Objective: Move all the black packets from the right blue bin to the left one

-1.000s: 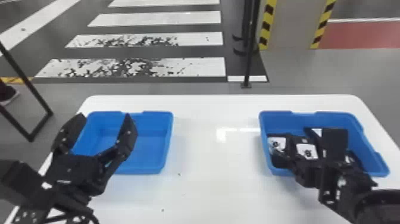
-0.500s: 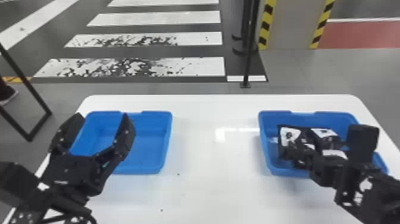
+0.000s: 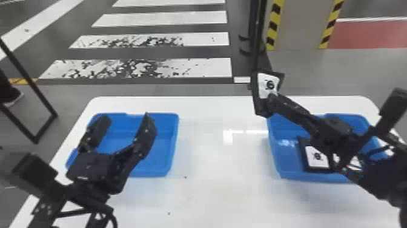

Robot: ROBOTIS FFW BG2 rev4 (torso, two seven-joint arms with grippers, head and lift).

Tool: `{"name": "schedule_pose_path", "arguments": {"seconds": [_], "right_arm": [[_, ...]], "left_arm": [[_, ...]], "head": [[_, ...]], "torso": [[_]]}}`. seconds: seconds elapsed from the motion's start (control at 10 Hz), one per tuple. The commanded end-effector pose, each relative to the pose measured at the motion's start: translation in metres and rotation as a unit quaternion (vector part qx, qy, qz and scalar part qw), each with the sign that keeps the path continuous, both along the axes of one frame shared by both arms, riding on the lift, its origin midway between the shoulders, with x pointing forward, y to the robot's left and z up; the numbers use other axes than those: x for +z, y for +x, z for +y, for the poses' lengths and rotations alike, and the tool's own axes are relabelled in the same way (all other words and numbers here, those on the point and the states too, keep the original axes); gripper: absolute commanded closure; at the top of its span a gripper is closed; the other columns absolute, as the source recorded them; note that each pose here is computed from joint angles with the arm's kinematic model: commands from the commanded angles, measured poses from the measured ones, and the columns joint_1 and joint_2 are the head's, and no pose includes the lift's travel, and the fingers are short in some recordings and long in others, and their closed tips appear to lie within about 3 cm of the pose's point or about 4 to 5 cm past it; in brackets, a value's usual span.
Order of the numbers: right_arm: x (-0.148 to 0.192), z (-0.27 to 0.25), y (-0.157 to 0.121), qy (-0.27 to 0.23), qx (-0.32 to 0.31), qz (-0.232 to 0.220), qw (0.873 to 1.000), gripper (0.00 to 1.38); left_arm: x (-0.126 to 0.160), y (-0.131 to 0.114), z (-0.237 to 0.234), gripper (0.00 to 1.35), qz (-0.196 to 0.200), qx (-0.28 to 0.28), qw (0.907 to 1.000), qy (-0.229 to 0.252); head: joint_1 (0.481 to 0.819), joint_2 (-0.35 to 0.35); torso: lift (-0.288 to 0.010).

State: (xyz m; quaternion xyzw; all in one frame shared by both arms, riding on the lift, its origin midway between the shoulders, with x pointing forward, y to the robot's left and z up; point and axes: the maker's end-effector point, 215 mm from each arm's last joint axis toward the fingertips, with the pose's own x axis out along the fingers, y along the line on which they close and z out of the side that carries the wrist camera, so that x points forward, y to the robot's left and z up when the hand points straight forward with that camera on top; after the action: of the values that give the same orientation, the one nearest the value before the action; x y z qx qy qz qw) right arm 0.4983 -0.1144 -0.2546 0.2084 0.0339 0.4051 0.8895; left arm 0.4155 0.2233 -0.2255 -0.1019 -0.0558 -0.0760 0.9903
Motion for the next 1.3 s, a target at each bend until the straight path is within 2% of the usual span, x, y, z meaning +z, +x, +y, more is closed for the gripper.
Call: {"name": "schedule_pose_path", "arguments": {"seconds": [0.0, 0.2, 0.3, 0.5, 1.1, 1.2], "right_arm": [[0.012, 0.050, -0.009, 0.051, 0.099, 0.001, 0.994, 1.13], [-0.002, 0.089, -0.033, 0.074, 0.168, 0.035, 0.982, 1.13], [-0.007, 0.106, -0.046, 0.089, 0.193, 0.050, 0.976, 1.13], [-0.007, 0.133, -0.062, 0.093, 0.226, 0.059, 0.968, 1.13], [-0.006, 0.182, -0.097, 0.101, 0.288, 0.078, 0.949, 1.13], [-0.004, 0.183, -0.097, 0.101, 0.290, 0.075, 0.949, 1.13]], "left_arm": [[0.011, 0.006, -0.018, 0.14, -0.003, -0.037, 0.9987, -0.035], [0.030, 0.005, -0.038, 0.14, -0.007, -0.074, 0.9948, -0.071], [0.028, 0.003, -0.051, 0.14, 0.008, -0.100, 0.9909, -0.089], [0.024, 0.005, -0.071, 0.14, 0.025, -0.134, 0.9869, -0.087], [0.011, 0.010, -0.067, 0.14, 0.041, -0.125, 0.9896, -0.058], [0.009, 0.010, -0.068, 0.19, 0.046, -0.127, 0.9892, -0.057]], "head": [[0.695, 0.121], [0.679, 0.175], [0.681, 0.191], [0.695, 0.206], [0.695, 0.278], [0.695, 0.289]], "torso": [[-0.140], [-0.140], [-0.140], [-0.140], [-0.140], [-0.140]]}}
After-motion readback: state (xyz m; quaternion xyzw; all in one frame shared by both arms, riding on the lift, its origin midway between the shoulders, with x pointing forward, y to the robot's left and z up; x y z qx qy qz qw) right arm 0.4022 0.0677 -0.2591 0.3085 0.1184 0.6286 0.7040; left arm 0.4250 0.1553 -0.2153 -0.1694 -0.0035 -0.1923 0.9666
